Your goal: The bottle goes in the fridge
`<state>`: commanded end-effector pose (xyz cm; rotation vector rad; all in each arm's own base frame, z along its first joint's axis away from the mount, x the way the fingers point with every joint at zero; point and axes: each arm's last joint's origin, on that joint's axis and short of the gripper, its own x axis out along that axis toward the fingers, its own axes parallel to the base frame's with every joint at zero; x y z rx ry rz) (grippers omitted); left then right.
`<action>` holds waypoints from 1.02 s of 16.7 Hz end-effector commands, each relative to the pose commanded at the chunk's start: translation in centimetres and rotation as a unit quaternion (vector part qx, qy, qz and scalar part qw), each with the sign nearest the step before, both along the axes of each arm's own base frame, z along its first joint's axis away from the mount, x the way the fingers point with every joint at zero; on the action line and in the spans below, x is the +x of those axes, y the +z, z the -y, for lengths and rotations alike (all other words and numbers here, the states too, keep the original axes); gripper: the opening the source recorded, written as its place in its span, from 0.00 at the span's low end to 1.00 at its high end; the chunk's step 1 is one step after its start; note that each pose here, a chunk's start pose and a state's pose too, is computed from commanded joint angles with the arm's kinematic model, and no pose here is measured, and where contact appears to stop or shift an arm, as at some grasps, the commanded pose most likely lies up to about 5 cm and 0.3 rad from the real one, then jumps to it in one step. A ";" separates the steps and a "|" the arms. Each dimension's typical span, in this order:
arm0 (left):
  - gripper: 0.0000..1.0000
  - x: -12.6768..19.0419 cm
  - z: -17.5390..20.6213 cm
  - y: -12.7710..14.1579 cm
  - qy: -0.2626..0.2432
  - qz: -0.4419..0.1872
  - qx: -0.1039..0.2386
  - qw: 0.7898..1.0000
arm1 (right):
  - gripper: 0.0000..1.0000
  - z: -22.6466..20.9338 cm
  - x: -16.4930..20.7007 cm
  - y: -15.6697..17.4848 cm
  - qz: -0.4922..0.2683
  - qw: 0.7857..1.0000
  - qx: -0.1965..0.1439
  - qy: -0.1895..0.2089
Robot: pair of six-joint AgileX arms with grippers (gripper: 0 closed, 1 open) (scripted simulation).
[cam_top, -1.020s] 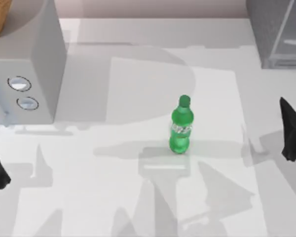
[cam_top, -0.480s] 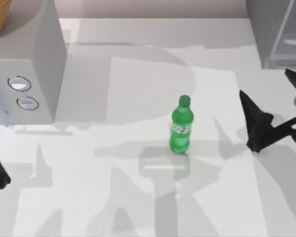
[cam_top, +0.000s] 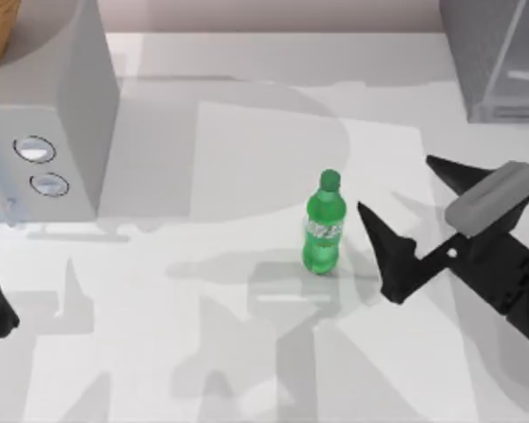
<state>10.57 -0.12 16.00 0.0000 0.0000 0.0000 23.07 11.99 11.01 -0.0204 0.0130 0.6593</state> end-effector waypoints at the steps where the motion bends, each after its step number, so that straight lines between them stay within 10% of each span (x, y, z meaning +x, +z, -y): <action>1: 1.00 0.0 0.0 0.0 0.000 0.000 0.000 1.000 | 1.00 -0.4 0.0 -0.8 -0.004 1.000 -0.002 0.010; 17: 1.00 0.0 0.0 0.0 0.000 0.000 0.000 1.000 | 1.00 -2.1 -0.7 -5.5 -0.036 0.998 -0.021 0.056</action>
